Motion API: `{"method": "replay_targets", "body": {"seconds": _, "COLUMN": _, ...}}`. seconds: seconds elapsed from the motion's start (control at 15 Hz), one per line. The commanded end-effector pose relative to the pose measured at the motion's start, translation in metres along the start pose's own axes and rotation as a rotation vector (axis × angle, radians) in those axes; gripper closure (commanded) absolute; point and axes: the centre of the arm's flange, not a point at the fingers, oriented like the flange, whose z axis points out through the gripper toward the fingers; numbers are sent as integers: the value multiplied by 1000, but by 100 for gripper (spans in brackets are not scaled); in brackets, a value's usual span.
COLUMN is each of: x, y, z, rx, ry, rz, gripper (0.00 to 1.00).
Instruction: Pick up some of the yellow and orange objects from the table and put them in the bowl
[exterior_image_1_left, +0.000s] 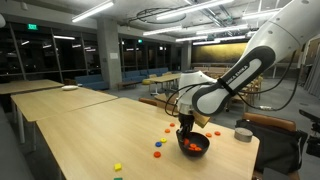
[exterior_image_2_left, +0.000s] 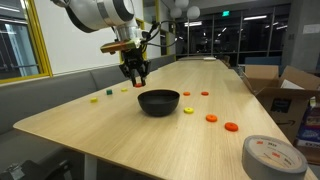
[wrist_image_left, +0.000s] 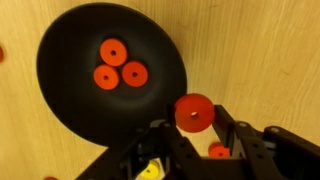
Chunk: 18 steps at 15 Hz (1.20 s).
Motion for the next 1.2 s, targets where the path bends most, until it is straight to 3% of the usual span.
{"method": "replay_targets", "body": {"seconds": 0.0, "x": -12, "y": 36, "z": 5, "rx": 9, "ry": 19, "rz": 89, "gripper": 81}}
{"method": "replay_targets", "body": {"seconds": 0.33, "x": -10, "y": 76, "z": 14, "rx": 12, "ry": 7, "rz": 184, "gripper": 80}}
{"method": "replay_targets", "body": {"seconds": 0.4, "x": -9, "y": 81, "z": 16, "rx": 11, "ry": -4, "rz": 205, "gripper": 33}}
{"method": "replay_targets", "body": {"seconds": 0.53, "x": -8, "y": 86, "z": 20, "rx": 14, "ry": -9, "rz": 219, "gripper": 26}}
{"method": "replay_targets", "body": {"seconds": 0.73, "x": -7, "y": 86, "z": 24, "rx": 22, "ry": -18, "rz": 238, "gripper": 1}}
{"method": "replay_targets", "body": {"seconds": 1.13, "x": 20, "y": 48, "z": 16, "rx": 94, "ry": 6, "rz": 215, "gripper": 0}}
